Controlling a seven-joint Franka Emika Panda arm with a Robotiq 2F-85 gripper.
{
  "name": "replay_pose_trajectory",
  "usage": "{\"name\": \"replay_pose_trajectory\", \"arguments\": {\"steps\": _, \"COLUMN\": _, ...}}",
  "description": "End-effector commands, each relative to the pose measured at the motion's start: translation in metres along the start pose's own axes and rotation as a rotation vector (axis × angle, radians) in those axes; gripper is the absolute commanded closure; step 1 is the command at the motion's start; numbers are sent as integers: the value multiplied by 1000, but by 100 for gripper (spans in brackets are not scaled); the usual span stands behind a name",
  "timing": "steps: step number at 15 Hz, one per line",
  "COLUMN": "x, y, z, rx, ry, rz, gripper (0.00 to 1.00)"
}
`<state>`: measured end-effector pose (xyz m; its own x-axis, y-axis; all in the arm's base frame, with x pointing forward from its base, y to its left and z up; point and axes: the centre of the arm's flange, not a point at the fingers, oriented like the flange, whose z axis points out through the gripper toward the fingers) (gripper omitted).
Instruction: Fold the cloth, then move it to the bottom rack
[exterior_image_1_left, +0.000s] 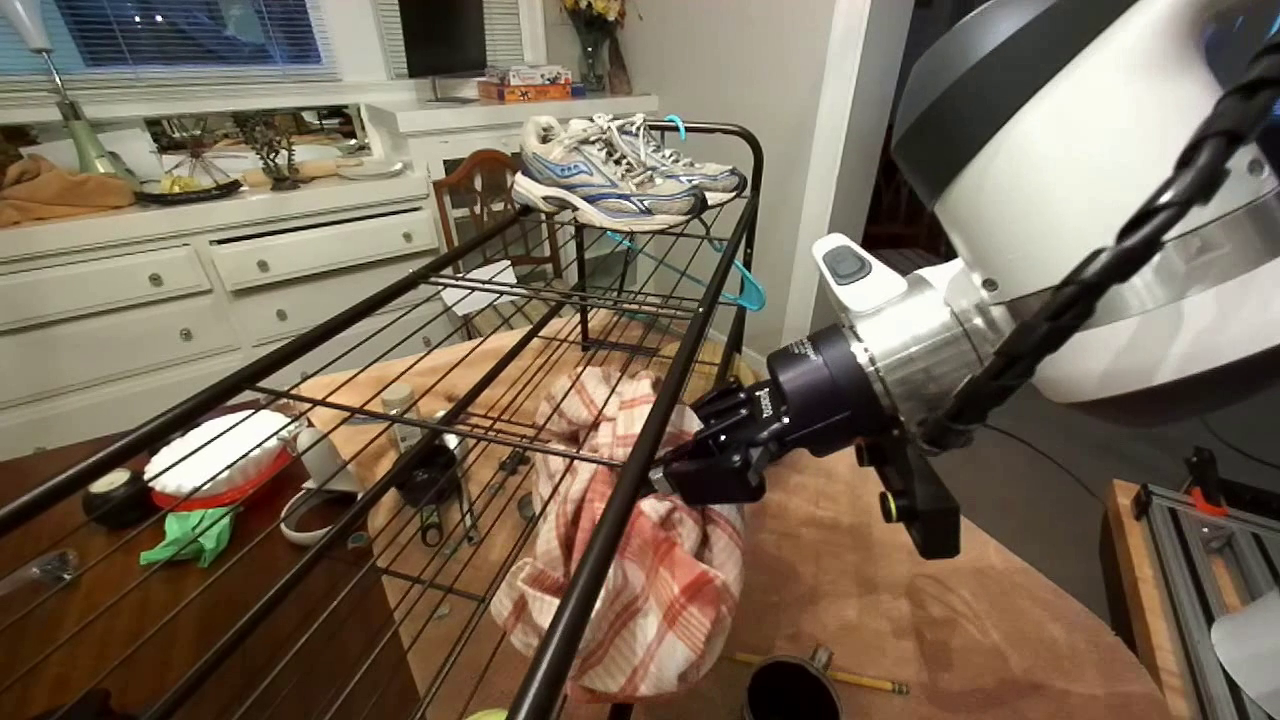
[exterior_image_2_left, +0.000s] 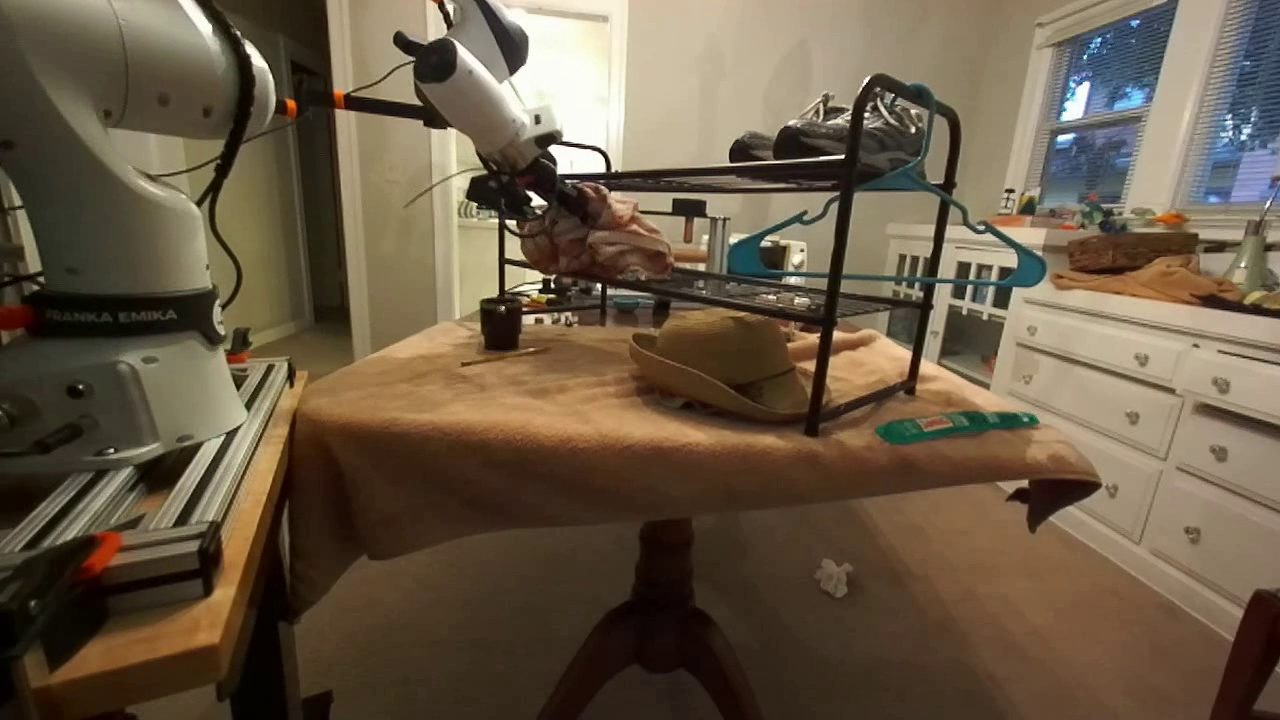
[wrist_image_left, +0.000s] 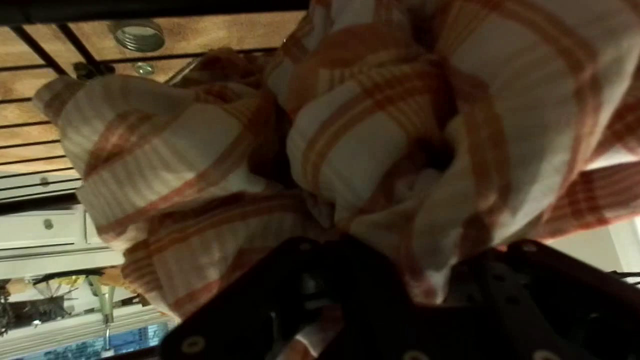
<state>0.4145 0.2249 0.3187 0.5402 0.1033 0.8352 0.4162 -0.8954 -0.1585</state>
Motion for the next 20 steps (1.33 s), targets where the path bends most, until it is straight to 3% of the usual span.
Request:
{"name": "replay_pose_trajectory", "arguments": {"steps": 1, "x": -11, "y": -13, "z": 45, "rx": -47, "ry": 106, "rz": -45, "gripper": 93}}
{"name": "replay_pose_trajectory", "arguments": {"steps": 5, "x": -2, "y": -11, "z": 55, "rx": -85, "ry": 115, "rz": -60, "gripper": 93}}
{"name": "replay_pose_trajectory", "arguments": {"steps": 6, "x": -5, "y": -12, "z": 56, "rx": -85, "ry": 102, "rz": -69, "gripper": 49}}
{"name": "replay_pose_trajectory", "arguments": {"steps": 8, "x": -8, "y": -18, "z": 58, "rx": -89, "ry": 86, "rz": -80, "gripper": 42}}
{"name": "replay_pose_trajectory", "arguments": {"steps": 13, "x": -8, "y": -24, "z": 53, "rx": -89, "ry": 62, "rz": -60, "gripper": 3}}
{"name": "replay_pose_trajectory", "arguments": {"steps": 20, "x": -5, "y": -7, "z": 21, "rx": -114, "ry": -32, "rz": 74, "gripper": 0}}
